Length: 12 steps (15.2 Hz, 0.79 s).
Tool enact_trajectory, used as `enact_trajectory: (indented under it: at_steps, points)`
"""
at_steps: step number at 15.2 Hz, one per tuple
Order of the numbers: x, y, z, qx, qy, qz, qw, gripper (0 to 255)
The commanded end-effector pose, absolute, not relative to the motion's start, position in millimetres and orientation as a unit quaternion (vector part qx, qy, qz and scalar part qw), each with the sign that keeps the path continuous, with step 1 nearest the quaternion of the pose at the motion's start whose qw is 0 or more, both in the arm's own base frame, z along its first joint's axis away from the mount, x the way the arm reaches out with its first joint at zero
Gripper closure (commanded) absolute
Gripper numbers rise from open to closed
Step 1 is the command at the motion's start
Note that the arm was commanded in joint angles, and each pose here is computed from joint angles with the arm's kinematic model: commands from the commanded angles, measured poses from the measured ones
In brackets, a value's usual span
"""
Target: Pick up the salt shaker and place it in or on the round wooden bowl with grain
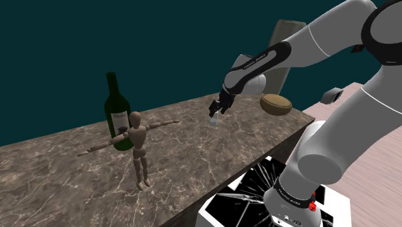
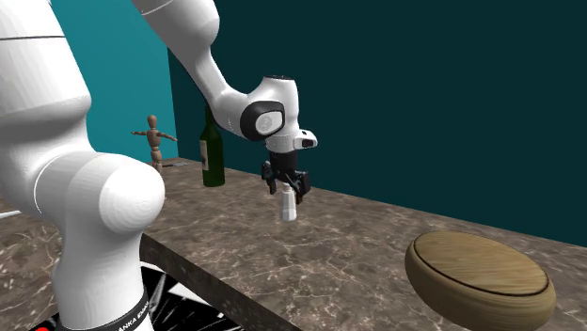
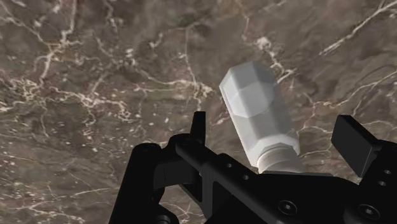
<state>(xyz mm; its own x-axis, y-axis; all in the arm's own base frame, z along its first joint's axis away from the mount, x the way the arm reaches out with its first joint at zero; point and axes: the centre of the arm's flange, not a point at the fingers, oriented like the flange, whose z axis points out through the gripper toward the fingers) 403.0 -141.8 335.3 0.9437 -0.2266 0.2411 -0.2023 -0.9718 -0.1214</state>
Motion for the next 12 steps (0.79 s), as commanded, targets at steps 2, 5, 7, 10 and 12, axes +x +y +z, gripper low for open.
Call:
enact_trajectory:
  at_steps: [2,5,7,10,12]
  points:
    - [403.4,-142.0,334.1,-0.985,0.109,-0.128,0.047,0]
    - [403.4,-142.0,334.1,-0.985,0.109,-0.128,0.047,0]
    - [403.3,-142.0,334.1,-0.985,0.109,-0.128,0.047,255]
    - [403.4,-141.9,334.1,-0.985,0.109,-0.128,0.047,255]
    - [403.5,-141.9,334.1,-0.985,0.109,-0.128,0.047,255]
